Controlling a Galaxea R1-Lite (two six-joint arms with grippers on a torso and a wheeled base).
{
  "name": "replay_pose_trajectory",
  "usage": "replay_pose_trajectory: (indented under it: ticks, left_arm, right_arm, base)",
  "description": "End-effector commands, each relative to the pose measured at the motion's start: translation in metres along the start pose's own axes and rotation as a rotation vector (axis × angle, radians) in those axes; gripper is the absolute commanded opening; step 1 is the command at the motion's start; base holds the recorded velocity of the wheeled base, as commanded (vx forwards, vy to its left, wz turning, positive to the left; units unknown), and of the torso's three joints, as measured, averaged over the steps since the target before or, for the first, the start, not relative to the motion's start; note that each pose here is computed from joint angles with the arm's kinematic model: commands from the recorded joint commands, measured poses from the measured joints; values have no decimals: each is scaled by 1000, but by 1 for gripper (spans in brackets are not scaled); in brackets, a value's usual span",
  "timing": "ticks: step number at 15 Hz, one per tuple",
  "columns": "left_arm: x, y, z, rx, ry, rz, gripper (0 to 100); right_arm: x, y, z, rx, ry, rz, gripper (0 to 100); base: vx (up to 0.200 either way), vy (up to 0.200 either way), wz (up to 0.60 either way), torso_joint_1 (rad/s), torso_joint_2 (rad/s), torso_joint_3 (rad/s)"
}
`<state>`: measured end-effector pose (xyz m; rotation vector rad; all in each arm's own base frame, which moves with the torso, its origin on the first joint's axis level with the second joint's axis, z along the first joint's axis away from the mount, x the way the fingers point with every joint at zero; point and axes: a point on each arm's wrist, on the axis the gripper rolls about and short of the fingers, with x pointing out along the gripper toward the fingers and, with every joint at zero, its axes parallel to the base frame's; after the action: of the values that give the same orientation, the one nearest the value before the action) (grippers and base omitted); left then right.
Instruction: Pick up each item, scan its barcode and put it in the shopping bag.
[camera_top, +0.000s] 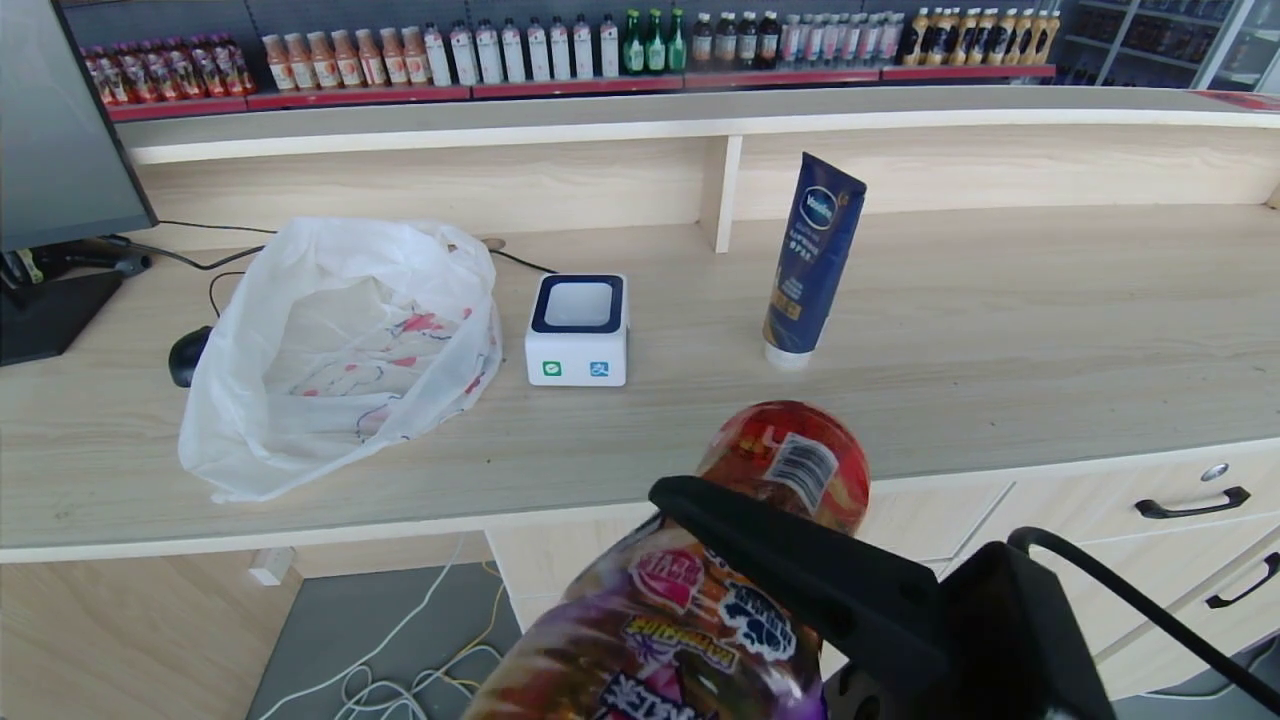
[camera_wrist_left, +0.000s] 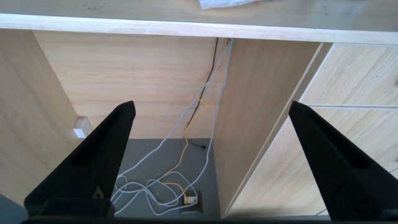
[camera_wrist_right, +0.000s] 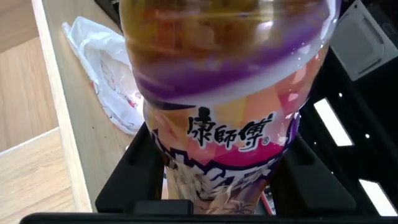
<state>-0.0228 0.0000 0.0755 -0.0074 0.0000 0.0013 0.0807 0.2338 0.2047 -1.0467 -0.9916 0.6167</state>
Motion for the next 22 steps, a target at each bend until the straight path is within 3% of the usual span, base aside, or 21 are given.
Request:
replay_pose_trajectory:
  ticks: [1, 6, 11, 16, 18, 21, 22]
  left_arm:
    - [0, 0, 0, 0, 0, 0, 100]
    - [0, 0, 0, 0, 0, 0, 100]
    - [0, 0, 0, 0, 0, 0, 100]
    - [0, 0, 0, 0, 0, 0, 100]
    - [0, 0, 0, 0, 0, -1, 100]
    - [0, 0, 0, 0, 0, 0, 100]
    - [0, 0, 0, 0, 0, 2, 100]
  right_arm:
    - [-1, 0, -5, 57, 16, -1, 0]
    - [-7, -22, -48, 451, 169, -123, 0]
    - [-26, 1, -104, 768, 409, -153, 0]
    - [4, -16, -112, 1052, 390, -242, 0]
    - [18, -26, -116, 1231, 373, -285, 0]
    - [32, -42, -129, 1237, 346, -372, 0]
    - [40, -54, -127, 1236, 292, -403, 0]
  base:
    - [0, 0, 0, 0, 0, 0]
    - [0, 0, 0, 0, 0, 0]
    - [0, 0, 0, 0, 0, 0]
    - [0, 0, 0, 0, 0, 0]
    - [0, 0, 0, 0, 0, 0]
    - [0, 0, 0, 0, 0, 0]
    - [0, 0, 0, 0, 0, 0]
